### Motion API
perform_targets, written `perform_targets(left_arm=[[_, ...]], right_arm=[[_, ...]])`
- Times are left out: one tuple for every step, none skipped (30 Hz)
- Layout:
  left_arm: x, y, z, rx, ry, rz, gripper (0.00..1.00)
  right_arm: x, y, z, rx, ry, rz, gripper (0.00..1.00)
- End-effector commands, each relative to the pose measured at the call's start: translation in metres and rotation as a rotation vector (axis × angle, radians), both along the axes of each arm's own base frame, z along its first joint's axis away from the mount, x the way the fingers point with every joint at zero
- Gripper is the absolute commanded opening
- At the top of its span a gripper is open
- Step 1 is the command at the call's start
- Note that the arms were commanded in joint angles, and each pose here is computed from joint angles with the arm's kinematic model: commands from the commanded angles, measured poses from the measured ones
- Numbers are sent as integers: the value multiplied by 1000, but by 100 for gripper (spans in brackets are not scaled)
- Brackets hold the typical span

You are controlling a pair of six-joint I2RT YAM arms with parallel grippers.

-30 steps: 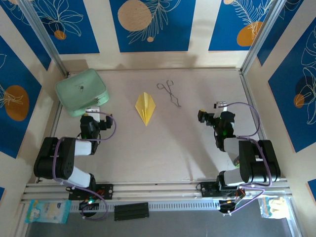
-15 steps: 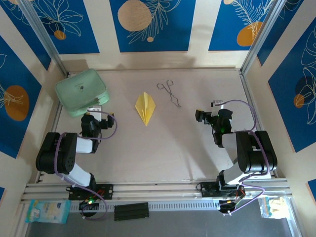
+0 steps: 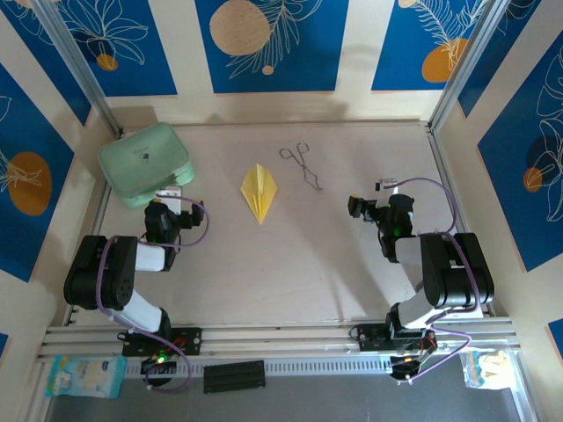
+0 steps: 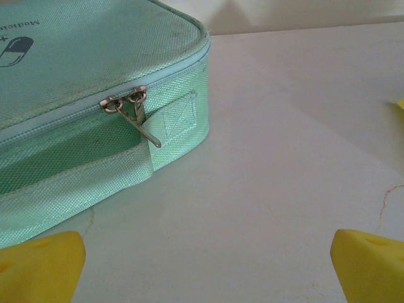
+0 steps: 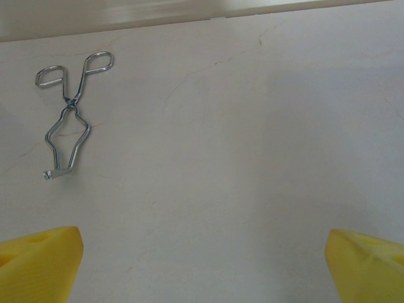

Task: Fold a paper plane with a square sheet of paper (pick it up from the middle)
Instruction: Reset both arms

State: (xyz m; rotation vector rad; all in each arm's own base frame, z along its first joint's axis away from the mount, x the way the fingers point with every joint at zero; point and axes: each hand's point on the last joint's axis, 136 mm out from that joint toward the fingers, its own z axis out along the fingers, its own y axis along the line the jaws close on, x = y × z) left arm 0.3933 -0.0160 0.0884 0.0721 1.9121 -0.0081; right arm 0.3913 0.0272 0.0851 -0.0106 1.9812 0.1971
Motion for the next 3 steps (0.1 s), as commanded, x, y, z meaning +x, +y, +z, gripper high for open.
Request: perform_targets(left_arm=[[4,-2,2,16,-3,-6,99],[4,-2,2,15,-5,-6,100],[4,-2,2,16,-5,-5,99]], right_arm=[[5,1,8,-1,-24,18,99],[5,1,8,-1,-24,19,99],[6,1,8,-1,-25,18,99]])
